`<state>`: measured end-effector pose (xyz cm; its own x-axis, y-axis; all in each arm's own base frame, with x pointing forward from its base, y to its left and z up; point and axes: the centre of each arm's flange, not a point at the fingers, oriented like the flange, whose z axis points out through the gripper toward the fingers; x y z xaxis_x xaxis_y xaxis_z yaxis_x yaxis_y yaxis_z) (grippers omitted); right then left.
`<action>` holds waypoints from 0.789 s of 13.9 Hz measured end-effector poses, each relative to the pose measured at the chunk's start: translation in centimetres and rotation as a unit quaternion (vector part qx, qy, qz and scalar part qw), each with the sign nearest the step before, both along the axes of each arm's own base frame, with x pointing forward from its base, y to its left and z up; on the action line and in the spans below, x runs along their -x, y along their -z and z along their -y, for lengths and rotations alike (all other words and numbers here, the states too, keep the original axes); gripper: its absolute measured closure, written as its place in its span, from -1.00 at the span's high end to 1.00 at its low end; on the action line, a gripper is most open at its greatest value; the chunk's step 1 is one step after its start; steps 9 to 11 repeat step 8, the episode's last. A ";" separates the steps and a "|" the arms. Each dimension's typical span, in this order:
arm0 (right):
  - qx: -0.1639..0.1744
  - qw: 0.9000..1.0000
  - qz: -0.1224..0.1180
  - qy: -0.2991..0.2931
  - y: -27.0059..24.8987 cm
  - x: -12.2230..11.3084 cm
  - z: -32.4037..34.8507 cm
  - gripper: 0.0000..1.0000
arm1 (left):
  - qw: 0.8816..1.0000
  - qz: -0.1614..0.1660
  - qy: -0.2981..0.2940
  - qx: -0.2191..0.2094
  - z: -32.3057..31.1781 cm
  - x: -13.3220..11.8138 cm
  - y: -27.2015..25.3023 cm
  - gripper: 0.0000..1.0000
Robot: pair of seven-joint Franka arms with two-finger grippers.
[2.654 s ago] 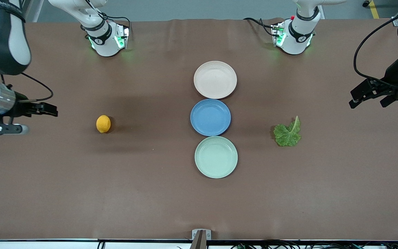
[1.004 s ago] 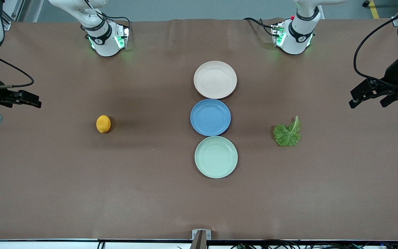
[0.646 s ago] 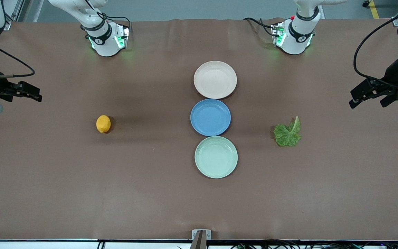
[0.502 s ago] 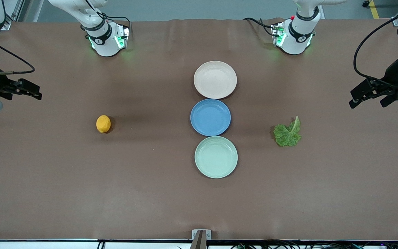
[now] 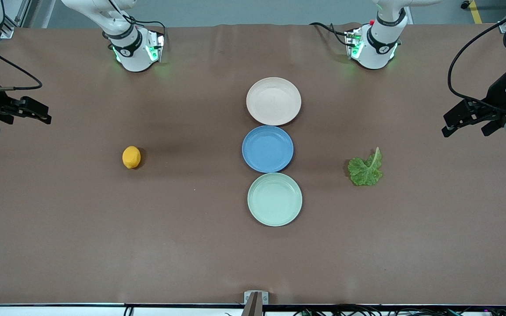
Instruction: Pick lemon and lettuce from plates
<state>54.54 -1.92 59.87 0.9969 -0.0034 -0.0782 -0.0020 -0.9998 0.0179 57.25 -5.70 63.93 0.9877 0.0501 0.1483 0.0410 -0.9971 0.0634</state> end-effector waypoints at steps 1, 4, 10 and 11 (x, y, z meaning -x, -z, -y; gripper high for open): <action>0.000 1.000 0.003 0.000 -0.4 0.3 0.0 1.00 | 1.000 0.000 0.000 0.000 0.0 0.0 0.0 1.00; 0.000 1.000 0.016 0.001 -2.0 1.9 0.1 1.00 | 1.000 0.000 0.001 0.000 0.1 0.0 0.0 1.00; -0.002 1.000 0.026 0.001 -3.1 2.8 0.0 1.00 | 1.000 0.000 0.001 0.000 0.1 0.0 0.0 1.00; -0.002 1.000 0.026 0.001 -3.1 2.8 0.0 1.00 | 1.000 0.000 0.001 0.000 0.1 0.0 0.0 1.00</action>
